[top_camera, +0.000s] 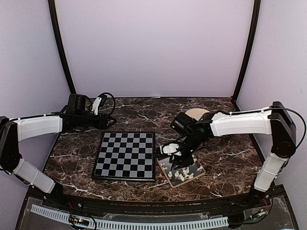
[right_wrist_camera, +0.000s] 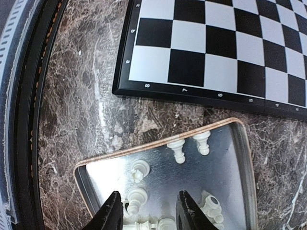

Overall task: Set up the chess pieces on the board
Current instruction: Pick up the bishop from the storage box.

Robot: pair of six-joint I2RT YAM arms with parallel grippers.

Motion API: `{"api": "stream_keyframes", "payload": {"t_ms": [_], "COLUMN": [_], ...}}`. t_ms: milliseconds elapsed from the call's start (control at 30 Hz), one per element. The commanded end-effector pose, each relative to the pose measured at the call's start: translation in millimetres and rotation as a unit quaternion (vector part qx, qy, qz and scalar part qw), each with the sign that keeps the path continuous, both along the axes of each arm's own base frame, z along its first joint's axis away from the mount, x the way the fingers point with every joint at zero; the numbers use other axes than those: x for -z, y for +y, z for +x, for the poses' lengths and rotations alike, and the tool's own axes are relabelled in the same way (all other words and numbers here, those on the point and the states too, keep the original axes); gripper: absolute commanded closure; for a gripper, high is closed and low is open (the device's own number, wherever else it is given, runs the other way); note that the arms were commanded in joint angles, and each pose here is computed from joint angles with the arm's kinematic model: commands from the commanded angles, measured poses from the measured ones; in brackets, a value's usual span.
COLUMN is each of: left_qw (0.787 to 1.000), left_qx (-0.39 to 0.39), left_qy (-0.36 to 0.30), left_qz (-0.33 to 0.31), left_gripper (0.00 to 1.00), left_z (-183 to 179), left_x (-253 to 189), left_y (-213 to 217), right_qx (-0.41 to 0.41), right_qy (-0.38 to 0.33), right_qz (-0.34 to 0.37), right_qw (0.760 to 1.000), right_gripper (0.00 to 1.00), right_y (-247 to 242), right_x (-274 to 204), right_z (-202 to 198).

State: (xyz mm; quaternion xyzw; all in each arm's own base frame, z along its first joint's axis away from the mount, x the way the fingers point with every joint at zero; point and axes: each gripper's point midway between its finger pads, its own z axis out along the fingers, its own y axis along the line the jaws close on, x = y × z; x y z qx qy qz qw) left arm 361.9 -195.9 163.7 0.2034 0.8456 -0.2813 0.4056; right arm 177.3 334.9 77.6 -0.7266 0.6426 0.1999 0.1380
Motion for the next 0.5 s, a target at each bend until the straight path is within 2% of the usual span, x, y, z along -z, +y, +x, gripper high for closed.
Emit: {"api": "stream_keyframes", "payload": {"t_ms": [0, 267, 467], "left_qw": [0.999, 0.999, 0.999], "left_qx": [-0.001, -0.003, -0.007], "left_qy": [-0.036, -0.034, -0.035], "left_qz": [0.003, 0.008, 0.011], "left_gripper": [0.45, 0.44, 0.44], "left_z": [5.4, 6.5, 7.2], "left_x": [-19.1, -17.9, -18.9], "left_y": [-0.2, 0.9, 2.4], "right_qx": [-0.025, -0.036, -0.042], "right_qy": [-0.007, -0.005, 0.016], "right_qz": [-0.041, -0.053, -0.072], "right_qw": [0.999, 0.998, 0.996], "right_gripper": [0.6, 0.59, 0.65], "right_y": [-10.0, -15.4, -27.3], "right_x": [19.1, 22.0, 33.5], "right_z": [-7.0, -12.4, -24.5]}}
